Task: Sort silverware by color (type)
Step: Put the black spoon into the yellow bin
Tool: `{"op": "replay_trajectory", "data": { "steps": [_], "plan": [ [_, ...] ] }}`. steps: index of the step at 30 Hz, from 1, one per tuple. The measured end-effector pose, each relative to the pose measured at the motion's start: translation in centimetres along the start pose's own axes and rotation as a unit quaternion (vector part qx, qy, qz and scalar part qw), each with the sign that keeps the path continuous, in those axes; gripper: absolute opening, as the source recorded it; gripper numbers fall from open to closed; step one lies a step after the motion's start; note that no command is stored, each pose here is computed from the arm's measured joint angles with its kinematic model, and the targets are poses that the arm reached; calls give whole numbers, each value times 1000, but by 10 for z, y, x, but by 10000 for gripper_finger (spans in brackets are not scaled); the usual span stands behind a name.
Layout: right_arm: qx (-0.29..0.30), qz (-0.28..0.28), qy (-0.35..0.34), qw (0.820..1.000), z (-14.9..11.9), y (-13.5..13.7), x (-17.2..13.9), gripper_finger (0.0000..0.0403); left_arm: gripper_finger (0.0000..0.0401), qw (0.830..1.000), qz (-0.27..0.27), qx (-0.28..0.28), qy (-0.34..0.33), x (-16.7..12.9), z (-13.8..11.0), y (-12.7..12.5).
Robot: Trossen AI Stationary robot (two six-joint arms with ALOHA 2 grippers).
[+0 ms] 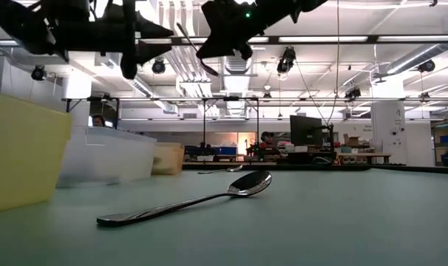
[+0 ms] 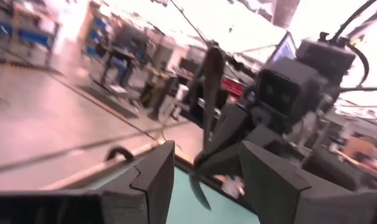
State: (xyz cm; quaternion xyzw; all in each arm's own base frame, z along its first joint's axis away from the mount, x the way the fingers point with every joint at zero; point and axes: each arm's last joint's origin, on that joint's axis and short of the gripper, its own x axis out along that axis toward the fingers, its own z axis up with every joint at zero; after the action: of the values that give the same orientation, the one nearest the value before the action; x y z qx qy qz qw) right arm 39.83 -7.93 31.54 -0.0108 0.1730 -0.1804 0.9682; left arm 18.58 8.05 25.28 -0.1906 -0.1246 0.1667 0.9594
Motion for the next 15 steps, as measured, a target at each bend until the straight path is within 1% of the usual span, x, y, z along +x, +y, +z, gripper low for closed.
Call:
{"op": "replay_trajectory", "data": {
  "steps": [3, 8, 15],
  "plan": [
    [-37, 1, -18, 999, 4, 1, 0, 9, 165, 1000, 15, 22, -16, 4, 9, -3],
    [-49, 2, -19, 999, 4, 1, 0, 9, 165, 999, 13, 42, -28, 8, 18, -7],
    [-70, 5, -25, 997, 5, 3, -1, 9, 165, 999, 15, 41, -24, 9, 19, -7]
  ]
}}
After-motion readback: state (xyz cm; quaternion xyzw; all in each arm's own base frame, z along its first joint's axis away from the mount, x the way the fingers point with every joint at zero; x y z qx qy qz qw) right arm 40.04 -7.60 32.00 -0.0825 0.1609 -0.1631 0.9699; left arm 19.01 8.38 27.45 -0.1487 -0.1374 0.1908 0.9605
